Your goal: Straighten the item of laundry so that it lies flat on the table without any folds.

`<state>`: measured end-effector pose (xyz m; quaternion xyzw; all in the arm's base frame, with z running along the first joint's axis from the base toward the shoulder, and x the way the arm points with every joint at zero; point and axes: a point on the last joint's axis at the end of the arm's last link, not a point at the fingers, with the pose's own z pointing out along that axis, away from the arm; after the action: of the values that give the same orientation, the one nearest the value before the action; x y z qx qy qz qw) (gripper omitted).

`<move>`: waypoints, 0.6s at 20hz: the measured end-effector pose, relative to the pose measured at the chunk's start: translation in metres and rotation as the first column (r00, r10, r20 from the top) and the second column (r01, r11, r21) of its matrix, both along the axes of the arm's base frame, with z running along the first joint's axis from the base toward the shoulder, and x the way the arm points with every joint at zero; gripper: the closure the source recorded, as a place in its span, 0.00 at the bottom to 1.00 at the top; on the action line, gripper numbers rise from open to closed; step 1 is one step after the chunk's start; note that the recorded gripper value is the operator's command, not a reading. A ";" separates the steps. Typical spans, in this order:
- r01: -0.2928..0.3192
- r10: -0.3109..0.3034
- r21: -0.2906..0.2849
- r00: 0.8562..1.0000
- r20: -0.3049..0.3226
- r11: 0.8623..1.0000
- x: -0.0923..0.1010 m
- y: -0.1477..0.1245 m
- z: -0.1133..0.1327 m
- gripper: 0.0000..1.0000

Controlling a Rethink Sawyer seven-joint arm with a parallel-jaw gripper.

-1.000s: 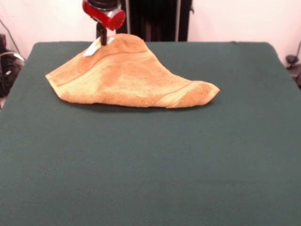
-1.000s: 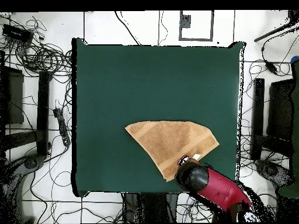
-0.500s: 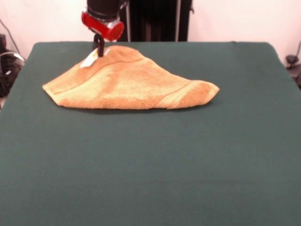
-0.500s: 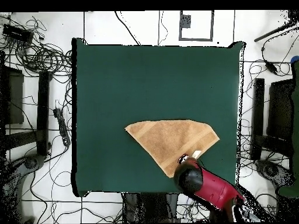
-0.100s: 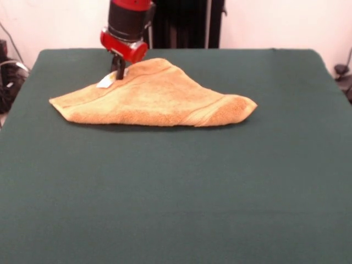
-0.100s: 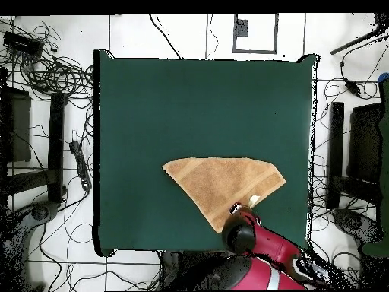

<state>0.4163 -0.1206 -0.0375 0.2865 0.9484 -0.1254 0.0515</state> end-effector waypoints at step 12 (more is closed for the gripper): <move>0.009 -0.009 -0.016 1.000 -0.008 1.000 -0.005 -0.008 0.002 0.00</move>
<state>0.4113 -0.1291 -0.0355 0.2898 0.9463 -0.1343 0.0496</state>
